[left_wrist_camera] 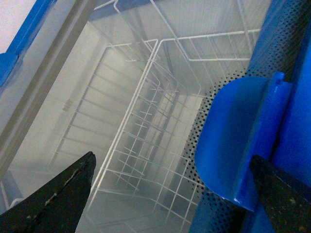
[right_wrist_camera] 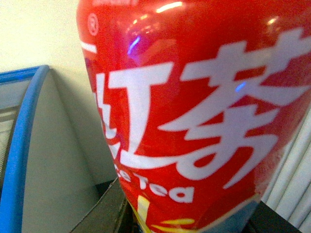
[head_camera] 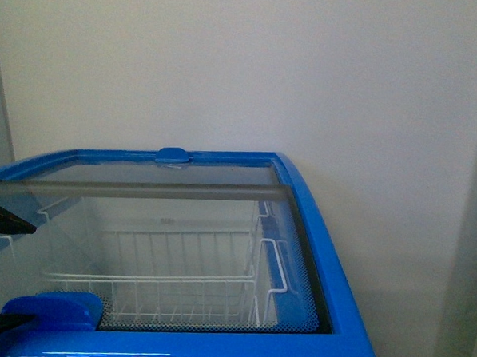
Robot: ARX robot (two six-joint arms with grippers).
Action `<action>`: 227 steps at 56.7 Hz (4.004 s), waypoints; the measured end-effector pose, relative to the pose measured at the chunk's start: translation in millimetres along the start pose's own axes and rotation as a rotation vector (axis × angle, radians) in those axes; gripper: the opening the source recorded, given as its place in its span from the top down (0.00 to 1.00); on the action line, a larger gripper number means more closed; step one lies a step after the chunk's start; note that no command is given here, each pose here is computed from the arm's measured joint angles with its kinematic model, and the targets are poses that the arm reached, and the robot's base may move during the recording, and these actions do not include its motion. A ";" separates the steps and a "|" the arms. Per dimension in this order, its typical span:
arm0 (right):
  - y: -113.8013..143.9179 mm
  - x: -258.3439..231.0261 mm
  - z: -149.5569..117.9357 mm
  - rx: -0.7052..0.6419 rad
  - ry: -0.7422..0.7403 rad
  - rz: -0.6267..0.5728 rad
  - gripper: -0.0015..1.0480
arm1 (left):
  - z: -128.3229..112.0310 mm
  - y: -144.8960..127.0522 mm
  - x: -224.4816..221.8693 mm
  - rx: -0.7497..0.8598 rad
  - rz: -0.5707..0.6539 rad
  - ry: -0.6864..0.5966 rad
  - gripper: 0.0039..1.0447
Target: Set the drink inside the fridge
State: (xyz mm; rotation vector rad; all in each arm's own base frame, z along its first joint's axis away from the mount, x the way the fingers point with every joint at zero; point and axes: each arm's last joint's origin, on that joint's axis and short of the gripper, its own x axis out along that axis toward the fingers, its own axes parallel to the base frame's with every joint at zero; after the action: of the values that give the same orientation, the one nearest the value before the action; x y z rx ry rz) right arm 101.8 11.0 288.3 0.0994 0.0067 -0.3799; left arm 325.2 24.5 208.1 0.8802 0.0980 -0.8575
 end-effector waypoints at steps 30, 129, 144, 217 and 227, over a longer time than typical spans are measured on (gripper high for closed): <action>0.0 0.0 0.0 0.000 0.000 0.000 0.66 | 18.5 47.1 67.5 0.040 -0.041 -0.040 0.08; 141.5 138.6 33.8 -1.290 -0.024 0.821 0.66 | 60.3 -170.3 -122.6 -0.889 0.862 -0.105 0.98; 252.5 169.5 3.1 -1.469 -0.120 0.983 0.67 | 58.1 -183.0 -126.8 -0.889 0.860 -0.103 0.98; 351.2 240.9 -175.4 -1.539 -0.008 1.022 0.66 | 49.7 -192.0 -122.0 -0.885 0.862 -0.107 0.98; 351.6 238.5 -186.6 -1.516 0.027 1.035 0.40 | 49.7 -192.0 -122.0 -0.885 0.862 -0.107 0.98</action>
State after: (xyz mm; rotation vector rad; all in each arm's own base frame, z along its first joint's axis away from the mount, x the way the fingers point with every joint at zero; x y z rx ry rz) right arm 455.9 266.0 130.2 -1.3513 0.2557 0.7257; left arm 97.1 0.2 168.1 -0.0086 -0.0071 0.0011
